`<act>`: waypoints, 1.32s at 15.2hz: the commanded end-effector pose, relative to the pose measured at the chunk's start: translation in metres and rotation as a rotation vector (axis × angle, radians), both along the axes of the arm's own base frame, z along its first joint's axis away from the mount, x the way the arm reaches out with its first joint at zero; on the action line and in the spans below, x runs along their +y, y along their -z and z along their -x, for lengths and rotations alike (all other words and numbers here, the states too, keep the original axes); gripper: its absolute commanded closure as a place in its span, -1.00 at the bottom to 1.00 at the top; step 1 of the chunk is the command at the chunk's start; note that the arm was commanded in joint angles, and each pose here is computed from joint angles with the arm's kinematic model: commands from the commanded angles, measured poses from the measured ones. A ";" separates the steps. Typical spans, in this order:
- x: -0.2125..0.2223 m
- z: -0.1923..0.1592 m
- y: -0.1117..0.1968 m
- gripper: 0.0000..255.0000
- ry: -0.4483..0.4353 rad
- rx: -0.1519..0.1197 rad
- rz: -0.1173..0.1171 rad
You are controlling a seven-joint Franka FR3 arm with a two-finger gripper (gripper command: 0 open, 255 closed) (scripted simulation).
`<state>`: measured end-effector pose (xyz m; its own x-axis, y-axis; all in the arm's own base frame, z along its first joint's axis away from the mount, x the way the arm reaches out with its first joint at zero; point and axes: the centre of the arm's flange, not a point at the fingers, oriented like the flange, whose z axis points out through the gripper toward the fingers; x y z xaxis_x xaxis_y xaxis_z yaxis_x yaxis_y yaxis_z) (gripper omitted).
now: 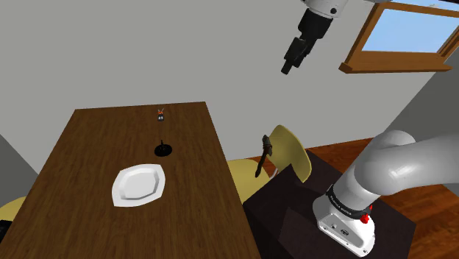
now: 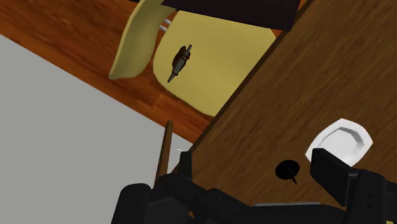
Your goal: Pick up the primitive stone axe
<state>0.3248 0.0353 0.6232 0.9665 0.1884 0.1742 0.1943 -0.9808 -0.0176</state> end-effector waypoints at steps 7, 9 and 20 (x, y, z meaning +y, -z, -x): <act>-0.009 -0.016 0.077 -1.00 0.081 0.021 0.010; -0.013 -0.021 0.102 -1.00 0.108 0.027 0.013; -0.035 -0.042 0.243 -1.00 0.256 0.065 0.031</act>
